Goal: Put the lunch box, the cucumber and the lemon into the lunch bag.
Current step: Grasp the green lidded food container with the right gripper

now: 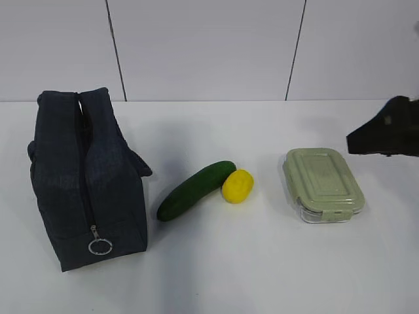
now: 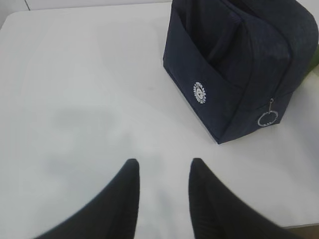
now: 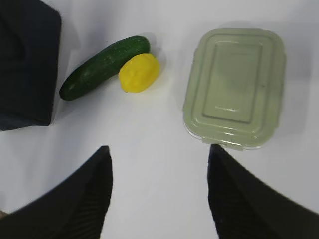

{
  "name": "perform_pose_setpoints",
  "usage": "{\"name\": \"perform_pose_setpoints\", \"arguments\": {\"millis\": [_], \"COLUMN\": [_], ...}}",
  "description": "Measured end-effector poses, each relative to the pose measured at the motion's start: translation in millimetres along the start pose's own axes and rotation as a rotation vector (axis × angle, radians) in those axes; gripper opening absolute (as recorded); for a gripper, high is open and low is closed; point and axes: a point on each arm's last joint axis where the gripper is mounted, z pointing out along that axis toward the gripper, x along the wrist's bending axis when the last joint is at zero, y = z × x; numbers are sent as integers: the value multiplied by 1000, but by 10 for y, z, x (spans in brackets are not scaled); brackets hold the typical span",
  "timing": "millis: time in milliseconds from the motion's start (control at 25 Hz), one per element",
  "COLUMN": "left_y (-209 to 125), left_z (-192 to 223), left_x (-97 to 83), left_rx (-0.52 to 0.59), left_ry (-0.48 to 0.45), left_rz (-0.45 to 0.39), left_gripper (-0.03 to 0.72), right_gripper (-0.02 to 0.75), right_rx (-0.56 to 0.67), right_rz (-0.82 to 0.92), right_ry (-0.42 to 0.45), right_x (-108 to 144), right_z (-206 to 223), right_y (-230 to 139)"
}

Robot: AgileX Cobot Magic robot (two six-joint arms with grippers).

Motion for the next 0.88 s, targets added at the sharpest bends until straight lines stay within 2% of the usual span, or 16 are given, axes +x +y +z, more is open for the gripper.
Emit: {"name": "perform_pose_setpoints", "arguments": {"millis": [160,480,640,880], "left_y": [0,0,0,0], "left_z": [0,0,0,0], "left_x": [0,0,0,0], "left_rx": [0,0,0,0], "left_ry": [0,0,0,0], "left_rz": [0,0,0,0], "left_gripper": [242,242,242,242], "right_gripper": [453,452,452,451], "right_rx": [63,29,33,46], "right_rz": [12,171,199,198], "right_ry": [74,227,244,275], "right_x": [-161,-900,-1191,-1458], "right_z": [189,284,396,663], "right_y": [206,331,240,179]}}
